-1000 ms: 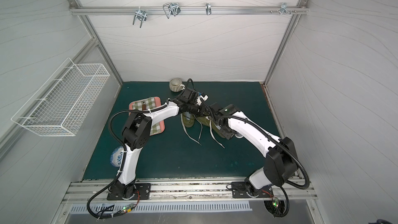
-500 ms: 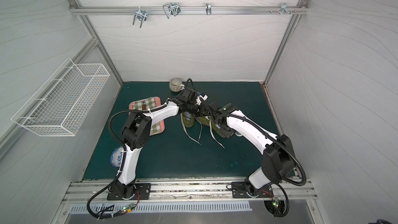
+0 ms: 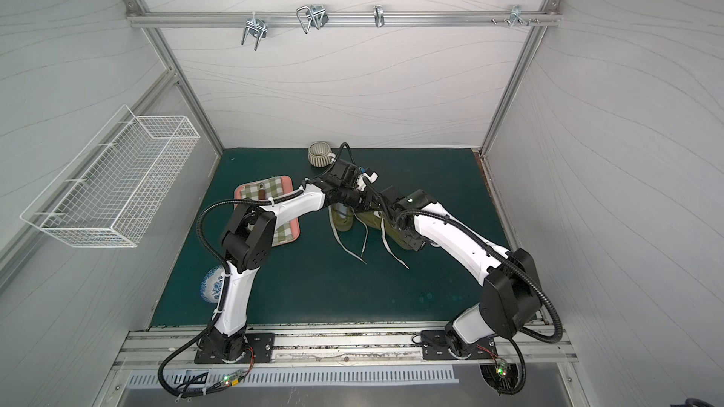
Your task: Insert the insole into the shoe
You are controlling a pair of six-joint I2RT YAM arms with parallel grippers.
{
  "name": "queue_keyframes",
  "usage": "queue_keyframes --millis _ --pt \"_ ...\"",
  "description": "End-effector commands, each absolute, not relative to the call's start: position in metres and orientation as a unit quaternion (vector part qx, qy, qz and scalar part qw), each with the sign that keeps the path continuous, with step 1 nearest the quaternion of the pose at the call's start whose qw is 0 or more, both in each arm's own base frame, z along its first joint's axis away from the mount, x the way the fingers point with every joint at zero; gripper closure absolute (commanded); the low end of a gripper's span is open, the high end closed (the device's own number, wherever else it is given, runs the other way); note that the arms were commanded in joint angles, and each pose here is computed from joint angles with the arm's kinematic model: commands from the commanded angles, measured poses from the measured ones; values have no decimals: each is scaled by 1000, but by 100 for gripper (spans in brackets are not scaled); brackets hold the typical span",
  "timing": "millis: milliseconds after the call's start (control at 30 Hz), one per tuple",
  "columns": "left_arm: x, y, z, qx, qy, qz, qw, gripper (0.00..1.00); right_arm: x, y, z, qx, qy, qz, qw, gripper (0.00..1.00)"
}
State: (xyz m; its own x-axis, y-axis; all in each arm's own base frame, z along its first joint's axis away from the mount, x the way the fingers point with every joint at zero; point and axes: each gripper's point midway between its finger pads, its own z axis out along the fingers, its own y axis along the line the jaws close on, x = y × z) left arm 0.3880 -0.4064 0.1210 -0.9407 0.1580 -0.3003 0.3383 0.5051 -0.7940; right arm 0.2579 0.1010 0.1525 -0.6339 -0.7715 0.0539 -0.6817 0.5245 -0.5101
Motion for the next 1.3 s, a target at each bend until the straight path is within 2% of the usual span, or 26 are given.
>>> queue_keyframes --millis 0,333,767,1267 --pt "397 -417 176 176 822 -522 147 100 253 104 140 -432 863 -251 67 89" --pt "395 -417 174 176 821 -524 142 100 261 115 132 -440 862 -244 63 89" --pt "395 -411 171 187 823 -519 138 100 266 101 141 -433 858 -265 81 88" --pt "399 -415 174 184 813 -540 120 100 261 114 124 -440 862 -247 52 88"
